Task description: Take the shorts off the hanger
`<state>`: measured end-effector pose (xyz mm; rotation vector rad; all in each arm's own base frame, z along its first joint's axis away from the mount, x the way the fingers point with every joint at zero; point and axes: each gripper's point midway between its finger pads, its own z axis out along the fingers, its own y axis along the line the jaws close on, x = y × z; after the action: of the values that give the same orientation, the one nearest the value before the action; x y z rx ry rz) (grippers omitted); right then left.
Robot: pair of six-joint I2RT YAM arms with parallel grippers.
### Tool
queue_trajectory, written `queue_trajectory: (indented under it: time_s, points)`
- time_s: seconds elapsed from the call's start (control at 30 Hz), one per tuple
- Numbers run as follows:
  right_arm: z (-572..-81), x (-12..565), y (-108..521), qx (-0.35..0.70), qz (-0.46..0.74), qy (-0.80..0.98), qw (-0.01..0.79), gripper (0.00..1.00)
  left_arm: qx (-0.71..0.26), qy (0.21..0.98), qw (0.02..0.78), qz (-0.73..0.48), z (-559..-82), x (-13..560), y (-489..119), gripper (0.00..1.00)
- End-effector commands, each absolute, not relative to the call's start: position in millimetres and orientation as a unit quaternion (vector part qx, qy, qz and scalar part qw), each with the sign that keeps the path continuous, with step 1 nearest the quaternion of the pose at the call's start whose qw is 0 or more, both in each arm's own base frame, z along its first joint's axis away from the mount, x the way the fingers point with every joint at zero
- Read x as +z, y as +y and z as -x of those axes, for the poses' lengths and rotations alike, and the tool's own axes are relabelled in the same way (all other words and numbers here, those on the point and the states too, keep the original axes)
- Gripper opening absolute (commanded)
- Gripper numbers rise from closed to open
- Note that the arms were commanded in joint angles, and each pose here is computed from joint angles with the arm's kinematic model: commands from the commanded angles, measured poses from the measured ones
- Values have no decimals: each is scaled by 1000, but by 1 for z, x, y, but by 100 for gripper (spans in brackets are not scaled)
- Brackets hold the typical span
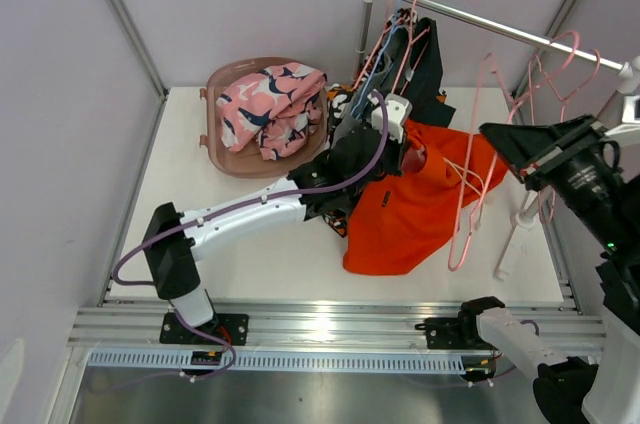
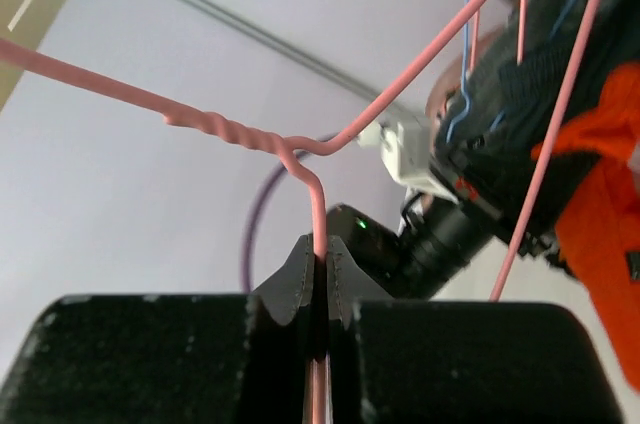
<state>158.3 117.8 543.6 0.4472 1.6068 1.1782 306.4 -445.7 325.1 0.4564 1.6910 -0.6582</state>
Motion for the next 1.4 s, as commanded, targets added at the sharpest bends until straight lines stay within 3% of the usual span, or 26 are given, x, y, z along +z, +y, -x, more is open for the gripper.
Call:
queue_trajectory:
  time_s: [0.0,0.37,0.53,0.8,1.0,1.37]
  points:
    - [-157,549,93,424,-193,671,576,0,-329,715,588,-187,-285,347,-433,0]
    - [-256,529,63,261,-206,686,647,0,-346,714,572,-205,-174,352,-347,0]
    - [-295,535,47,248,-214,678,658,0,-343,724,573,-175,-156,354,-285,0]
    - [-349,516,23,287,-247,673,635,0,-321,740,570,-157,-151,337,-241,0]
    - [-360,486,20,305,-264,684,608,0,-324,740,571,-148,-149,341,-230,0]
    - [-334,413,28,307,-284,717,557,0,-298,727,603,-140,-156,375,-211,0]
